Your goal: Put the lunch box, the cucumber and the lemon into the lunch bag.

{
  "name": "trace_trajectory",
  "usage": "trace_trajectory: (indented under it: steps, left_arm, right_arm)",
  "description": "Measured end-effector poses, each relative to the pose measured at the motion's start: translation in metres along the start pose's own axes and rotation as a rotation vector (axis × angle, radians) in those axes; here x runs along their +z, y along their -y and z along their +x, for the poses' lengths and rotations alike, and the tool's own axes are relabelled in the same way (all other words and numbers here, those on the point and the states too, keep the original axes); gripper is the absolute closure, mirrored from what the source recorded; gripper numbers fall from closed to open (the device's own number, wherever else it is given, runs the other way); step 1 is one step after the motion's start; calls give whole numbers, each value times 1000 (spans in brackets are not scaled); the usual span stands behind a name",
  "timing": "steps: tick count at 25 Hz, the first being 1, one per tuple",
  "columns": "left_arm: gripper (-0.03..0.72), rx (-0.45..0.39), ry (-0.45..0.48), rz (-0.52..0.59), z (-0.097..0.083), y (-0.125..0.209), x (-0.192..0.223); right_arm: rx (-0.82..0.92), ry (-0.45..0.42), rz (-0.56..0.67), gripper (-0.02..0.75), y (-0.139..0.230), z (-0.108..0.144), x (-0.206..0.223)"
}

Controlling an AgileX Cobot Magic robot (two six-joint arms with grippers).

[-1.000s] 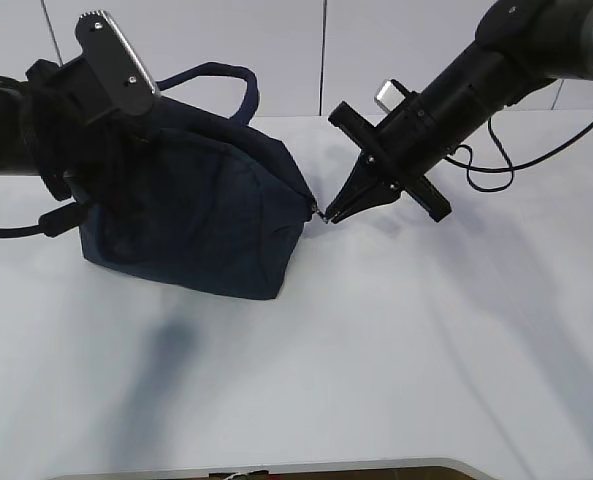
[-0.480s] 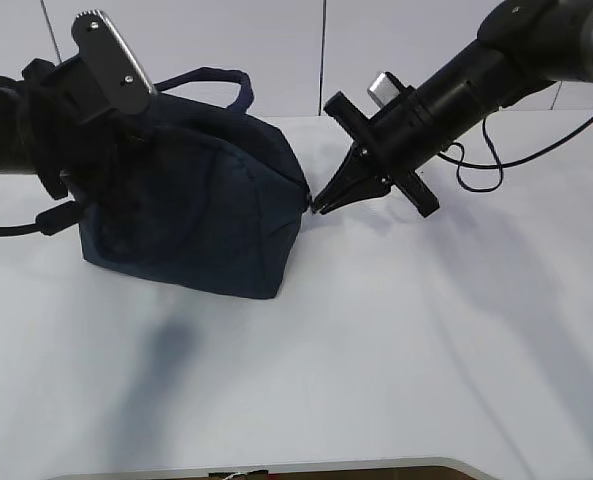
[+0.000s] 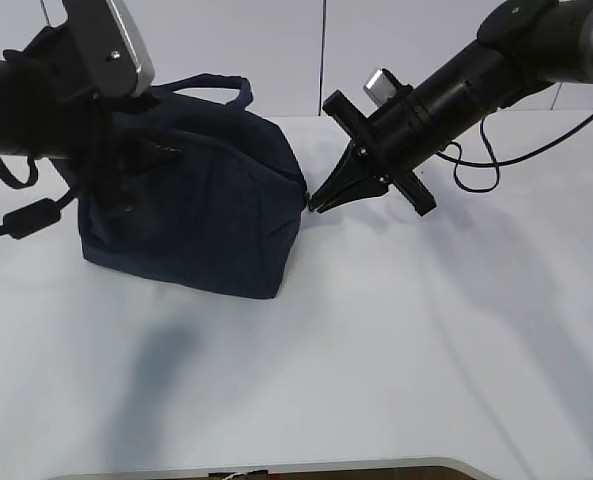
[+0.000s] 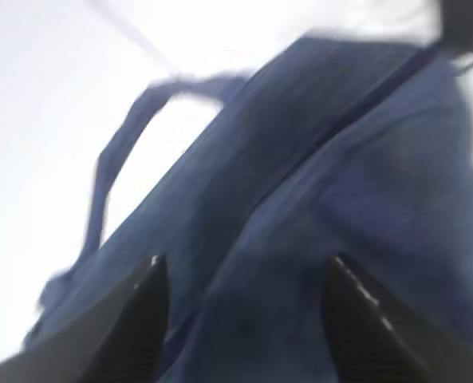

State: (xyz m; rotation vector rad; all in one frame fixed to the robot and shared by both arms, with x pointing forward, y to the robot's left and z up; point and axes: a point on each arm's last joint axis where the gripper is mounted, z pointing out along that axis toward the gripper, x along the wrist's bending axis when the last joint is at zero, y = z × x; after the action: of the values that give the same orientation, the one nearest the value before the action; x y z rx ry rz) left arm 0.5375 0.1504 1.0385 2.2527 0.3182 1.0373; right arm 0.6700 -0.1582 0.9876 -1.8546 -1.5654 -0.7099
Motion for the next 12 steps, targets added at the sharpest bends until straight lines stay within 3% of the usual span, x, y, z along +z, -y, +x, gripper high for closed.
trace_trajectory:
  steps: [5, 12]
  left_arm:
    - [239, 67, 166, -116, -9, -17, -9]
    - [239, 125, 234, -214, 2, -40, -1]
  right_arm:
    - [-9, 0, 0, 733, 0, 0, 0]
    - [-17, -2, 0, 733, 0, 0, 0]
